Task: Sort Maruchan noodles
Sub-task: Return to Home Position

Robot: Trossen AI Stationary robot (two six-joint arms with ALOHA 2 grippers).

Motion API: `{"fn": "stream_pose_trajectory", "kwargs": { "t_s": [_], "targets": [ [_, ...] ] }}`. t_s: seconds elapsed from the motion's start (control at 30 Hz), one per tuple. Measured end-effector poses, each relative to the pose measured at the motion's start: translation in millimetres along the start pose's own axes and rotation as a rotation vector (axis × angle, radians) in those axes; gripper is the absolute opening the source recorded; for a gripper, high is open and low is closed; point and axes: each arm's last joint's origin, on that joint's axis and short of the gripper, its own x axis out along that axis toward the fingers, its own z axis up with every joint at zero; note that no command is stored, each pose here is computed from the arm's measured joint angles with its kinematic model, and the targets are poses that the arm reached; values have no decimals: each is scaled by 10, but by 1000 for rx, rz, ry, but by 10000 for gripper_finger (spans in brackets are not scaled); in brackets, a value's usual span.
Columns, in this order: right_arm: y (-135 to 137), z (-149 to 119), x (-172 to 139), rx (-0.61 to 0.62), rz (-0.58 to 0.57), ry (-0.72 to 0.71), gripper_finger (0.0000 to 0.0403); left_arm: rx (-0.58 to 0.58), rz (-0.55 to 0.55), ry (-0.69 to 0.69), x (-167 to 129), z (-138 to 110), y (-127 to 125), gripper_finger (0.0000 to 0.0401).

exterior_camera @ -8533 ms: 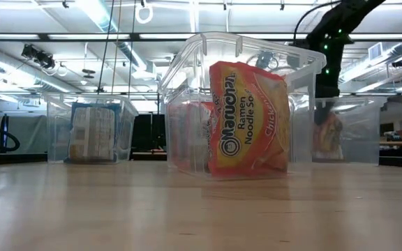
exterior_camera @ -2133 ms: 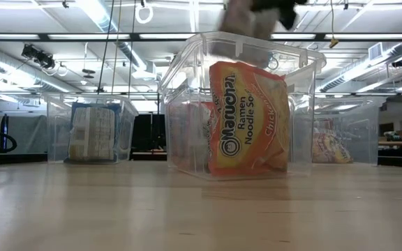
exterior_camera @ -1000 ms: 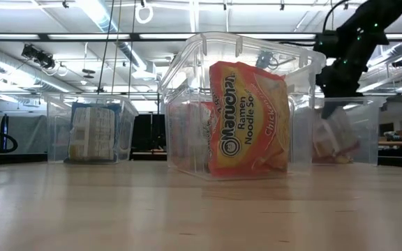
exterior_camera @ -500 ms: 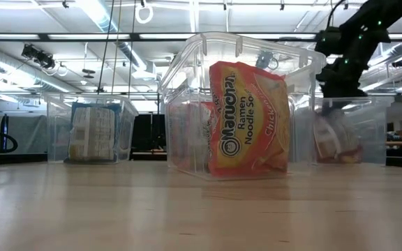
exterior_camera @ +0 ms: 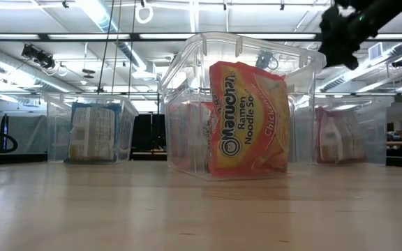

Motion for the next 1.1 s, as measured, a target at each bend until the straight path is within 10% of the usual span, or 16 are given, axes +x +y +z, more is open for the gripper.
{"fn": "stream_pose_trajectory", "kwargs": {
  "t_s": [0.23, 0.6, 0.9, 1.1],
  "targets": [
    [322, 28, -307, -108, 253, -250, 52, 40, -51, -17, -116, -40, 11, 169],
    [553, -162, -563, -36, 681, -521, 26, -4, -1, 2, -394, -786, 357, 14],
    [475, -334, -768, -133, 749, -613, 25, 202, 312, 80, -663, -1153, 563, 30],
    [466, -351, -754, -213, 705, -641, 26, 154, 328, 99, -645, -1180, 571, 33]
  ]
}}
